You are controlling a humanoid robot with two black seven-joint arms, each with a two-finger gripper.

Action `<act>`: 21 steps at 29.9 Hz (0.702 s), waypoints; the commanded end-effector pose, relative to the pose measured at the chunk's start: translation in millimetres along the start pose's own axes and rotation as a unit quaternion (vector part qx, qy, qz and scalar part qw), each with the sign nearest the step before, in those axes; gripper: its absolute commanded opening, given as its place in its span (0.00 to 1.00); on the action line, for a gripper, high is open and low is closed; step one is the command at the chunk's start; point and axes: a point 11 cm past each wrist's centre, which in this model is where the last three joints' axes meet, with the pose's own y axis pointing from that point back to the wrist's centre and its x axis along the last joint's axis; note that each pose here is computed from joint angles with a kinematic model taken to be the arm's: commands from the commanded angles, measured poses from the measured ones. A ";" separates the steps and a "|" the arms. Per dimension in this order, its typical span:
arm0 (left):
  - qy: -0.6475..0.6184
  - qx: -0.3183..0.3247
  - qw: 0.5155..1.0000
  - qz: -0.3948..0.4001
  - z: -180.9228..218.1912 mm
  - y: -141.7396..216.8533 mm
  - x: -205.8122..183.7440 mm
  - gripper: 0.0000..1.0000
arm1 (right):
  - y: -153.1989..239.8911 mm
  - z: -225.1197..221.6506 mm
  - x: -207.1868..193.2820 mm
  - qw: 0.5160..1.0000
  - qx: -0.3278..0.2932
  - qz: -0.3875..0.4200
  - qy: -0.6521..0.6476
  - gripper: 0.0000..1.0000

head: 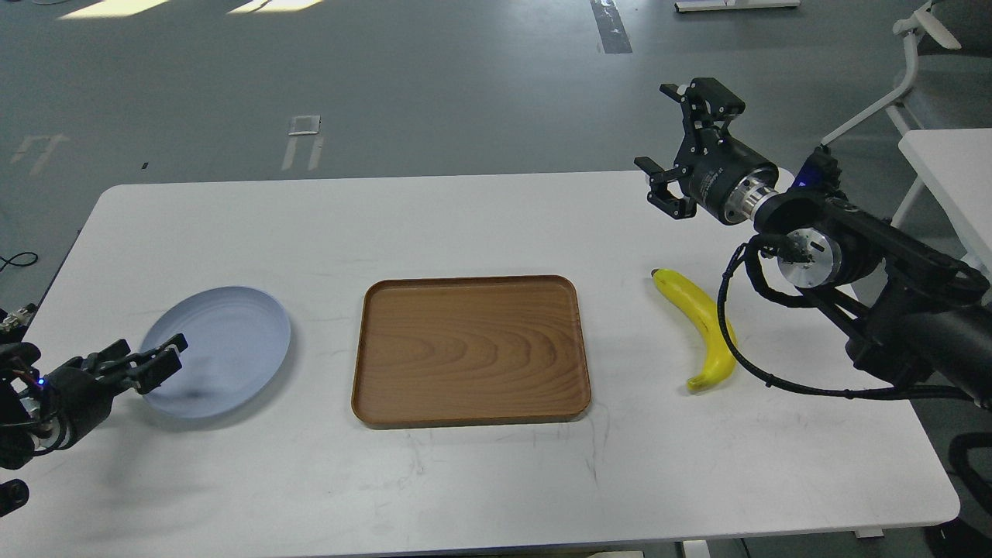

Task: Place banana on plate with both arms
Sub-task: 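Lower the left gripper to the rim of the pale blue plate, then grasp the plate rim with the left gripper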

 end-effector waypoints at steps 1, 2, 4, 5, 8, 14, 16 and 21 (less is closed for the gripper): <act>-0.002 0.005 1.000 -0.002 -3.5 1.6 -1.5 0.96 | -0.1 2.9 -1.0 1.000 -0.004 -0.002 0.002 1.00; -0.003 0.007 1.000 -0.001 -4.9 1.9 -0.9 0.96 | 0.1 5.1 -1.3 1.000 -0.007 -0.002 0.003 1.00; -0.005 0.009 1.000 0.000 -6.7 2.3 0.0 0.96 | -0.1 5.3 -1.6 1.000 -0.008 -0.002 0.005 1.00; -0.005 0.009 1.000 0.000 -6.6 2.0 -0.2 0.96 | 0.2 5.0 -1.1 1.000 -0.008 -0.002 0.006 1.00; -0.004 0.010 1.000 -0.001 -6.8 2.4 -1.0 0.94 | 0.2 5.0 -0.9 1.000 -0.008 -0.001 0.006 1.00; 0.001 0.012 1.000 -0.013 -7.7 3.9 -12.4 0.43 | 0.0 4.7 -1.2 1.000 -0.008 -0.002 0.007 1.00; 0.000 0.014 1.000 -0.015 -8.9 4.6 -13.2 0.33 | 1.1 4.4 0.4 1.000 -0.008 0.000 0.007 1.00; -0.001 0.016 1.000 -0.017 -10.3 5.7 -14.1 0.17 | 4.1 0.9 6.5 1.000 -0.007 0.005 0.012 1.00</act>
